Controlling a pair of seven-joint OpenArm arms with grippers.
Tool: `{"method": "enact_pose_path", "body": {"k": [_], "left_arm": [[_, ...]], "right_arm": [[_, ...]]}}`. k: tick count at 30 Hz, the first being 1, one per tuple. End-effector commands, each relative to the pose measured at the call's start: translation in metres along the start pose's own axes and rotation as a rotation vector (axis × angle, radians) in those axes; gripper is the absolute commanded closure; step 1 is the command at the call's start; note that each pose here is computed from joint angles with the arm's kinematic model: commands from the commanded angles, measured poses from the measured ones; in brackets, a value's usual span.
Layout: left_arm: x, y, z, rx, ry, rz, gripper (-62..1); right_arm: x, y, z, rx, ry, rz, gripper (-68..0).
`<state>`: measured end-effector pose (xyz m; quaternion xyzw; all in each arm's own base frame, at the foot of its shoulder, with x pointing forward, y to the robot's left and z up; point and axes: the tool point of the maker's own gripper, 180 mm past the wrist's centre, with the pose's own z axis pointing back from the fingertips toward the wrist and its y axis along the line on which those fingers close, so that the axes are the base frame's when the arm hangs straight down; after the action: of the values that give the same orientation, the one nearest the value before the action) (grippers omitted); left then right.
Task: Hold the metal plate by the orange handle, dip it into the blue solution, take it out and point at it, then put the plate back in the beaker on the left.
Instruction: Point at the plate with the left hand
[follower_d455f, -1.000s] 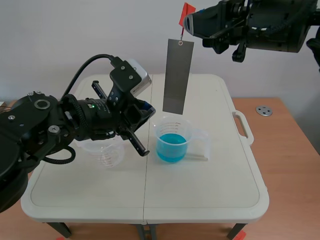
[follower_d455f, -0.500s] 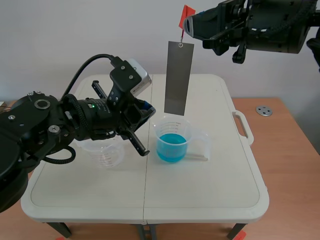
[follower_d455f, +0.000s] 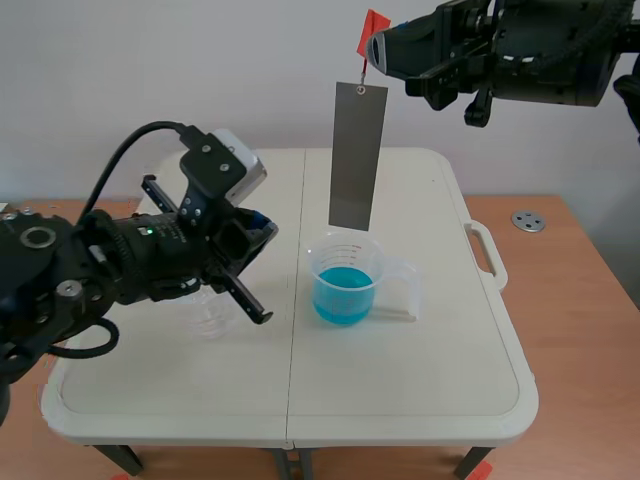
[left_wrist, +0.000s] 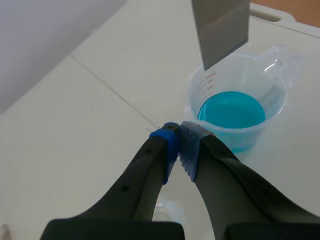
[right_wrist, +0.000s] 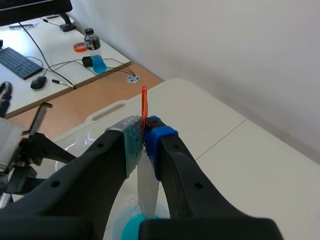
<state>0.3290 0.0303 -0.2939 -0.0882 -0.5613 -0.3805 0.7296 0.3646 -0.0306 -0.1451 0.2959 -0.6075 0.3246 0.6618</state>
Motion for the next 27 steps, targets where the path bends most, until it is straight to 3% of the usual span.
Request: {"method": "enact_pose_path", "body": {"k": [1, 9, 21, 27], "left_arm": [[0.011, 0.006, 0.016, 0.025, -0.043, -0.014, -2.1], [-0.012, 0.000, 0.079, 0.054, 0.011, -0.019, -2.1], [-0.075, -0.028, 0.170, 0.069, 0.200, 0.073, -2.1], [-0.099, -0.050, 0.203, 0.036, 0.301, 0.118, -2.1]], "right_arm": [[0.018, -0.001, 0.003, 0.005, -0.043, 0.032, -1.3], [0.017, -0.001, 0.003, 0.005, -0.038, 0.032, -1.3], [-0.005, 0.006, 0.005, 0.010, -0.005, -0.017, -1.3], [-0.010, 0.009, 0.006, 0.011, 0.001, -0.031, -1.3]]}}
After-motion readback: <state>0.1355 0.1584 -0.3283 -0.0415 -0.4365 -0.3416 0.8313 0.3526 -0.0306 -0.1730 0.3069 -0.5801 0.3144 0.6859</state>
